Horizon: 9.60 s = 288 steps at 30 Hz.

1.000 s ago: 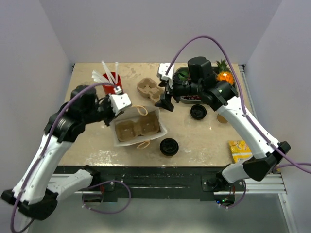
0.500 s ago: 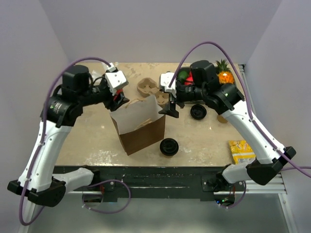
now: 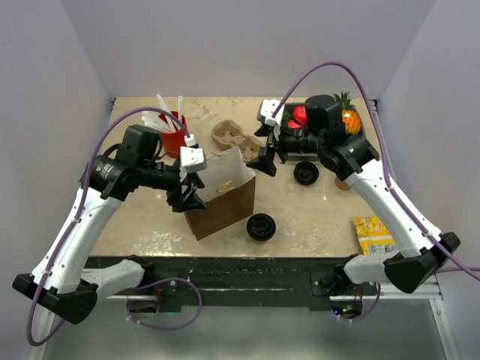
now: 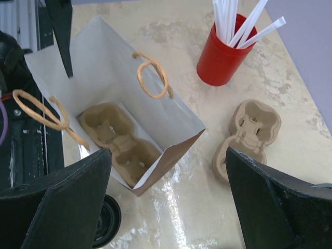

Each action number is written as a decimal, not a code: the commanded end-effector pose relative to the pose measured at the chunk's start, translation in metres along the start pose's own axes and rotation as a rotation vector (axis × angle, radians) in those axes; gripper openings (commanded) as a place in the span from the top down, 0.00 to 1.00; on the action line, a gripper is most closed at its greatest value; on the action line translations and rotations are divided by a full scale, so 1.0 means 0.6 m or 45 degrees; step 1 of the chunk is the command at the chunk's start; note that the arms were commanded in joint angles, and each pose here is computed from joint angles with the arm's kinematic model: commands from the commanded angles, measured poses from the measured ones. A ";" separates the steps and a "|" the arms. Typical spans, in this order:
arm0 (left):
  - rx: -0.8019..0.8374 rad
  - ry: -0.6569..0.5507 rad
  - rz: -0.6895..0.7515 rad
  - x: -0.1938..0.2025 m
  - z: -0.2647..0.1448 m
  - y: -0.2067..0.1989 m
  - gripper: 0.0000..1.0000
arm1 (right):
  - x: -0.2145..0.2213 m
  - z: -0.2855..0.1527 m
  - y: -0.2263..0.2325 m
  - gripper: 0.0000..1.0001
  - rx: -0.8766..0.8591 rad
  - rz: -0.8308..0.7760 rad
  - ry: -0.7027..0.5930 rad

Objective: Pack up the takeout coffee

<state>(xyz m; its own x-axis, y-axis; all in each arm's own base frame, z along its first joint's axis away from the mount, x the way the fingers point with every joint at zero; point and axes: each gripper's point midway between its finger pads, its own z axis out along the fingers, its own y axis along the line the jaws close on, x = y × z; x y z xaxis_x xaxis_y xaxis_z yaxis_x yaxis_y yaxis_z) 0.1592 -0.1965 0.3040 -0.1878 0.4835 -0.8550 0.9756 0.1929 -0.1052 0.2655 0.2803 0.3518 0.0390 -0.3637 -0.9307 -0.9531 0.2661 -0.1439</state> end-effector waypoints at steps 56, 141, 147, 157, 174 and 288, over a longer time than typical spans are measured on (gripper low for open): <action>-0.278 0.136 -0.115 -0.062 0.000 0.169 1.00 | -0.040 0.089 0.141 1.00 -0.414 -0.465 0.013; -0.649 0.012 -0.249 0.036 -0.038 0.255 0.51 | -0.003 0.112 0.130 0.30 -0.234 -0.226 0.114; -0.640 0.009 -0.209 0.028 -0.043 0.252 0.42 | -0.086 0.072 0.128 0.01 -0.206 -0.239 -0.011; -0.558 0.041 -0.268 0.040 -0.035 0.227 0.41 | -0.187 0.013 0.131 0.01 -0.172 -0.223 -0.182; -0.492 -0.008 -0.060 -0.025 -0.056 0.218 1.00 | -0.100 0.037 -0.023 0.01 0.300 -0.039 -0.098; -0.575 -0.010 -0.042 0.028 -0.025 0.205 1.00 | 0.396 0.030 0.233 0.20 -0.960 -0.481 0.672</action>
<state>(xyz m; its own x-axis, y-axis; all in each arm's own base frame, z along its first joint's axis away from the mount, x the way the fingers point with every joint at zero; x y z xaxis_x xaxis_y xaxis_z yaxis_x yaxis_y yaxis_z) 0.2687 -0.1527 0.2703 -0.2486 0.4865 -0.8375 0.8327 0.5491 0.0717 0.1486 0.2475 0.1086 0.4095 -0.7022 -0.5824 -0.8581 -0.5132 0.0154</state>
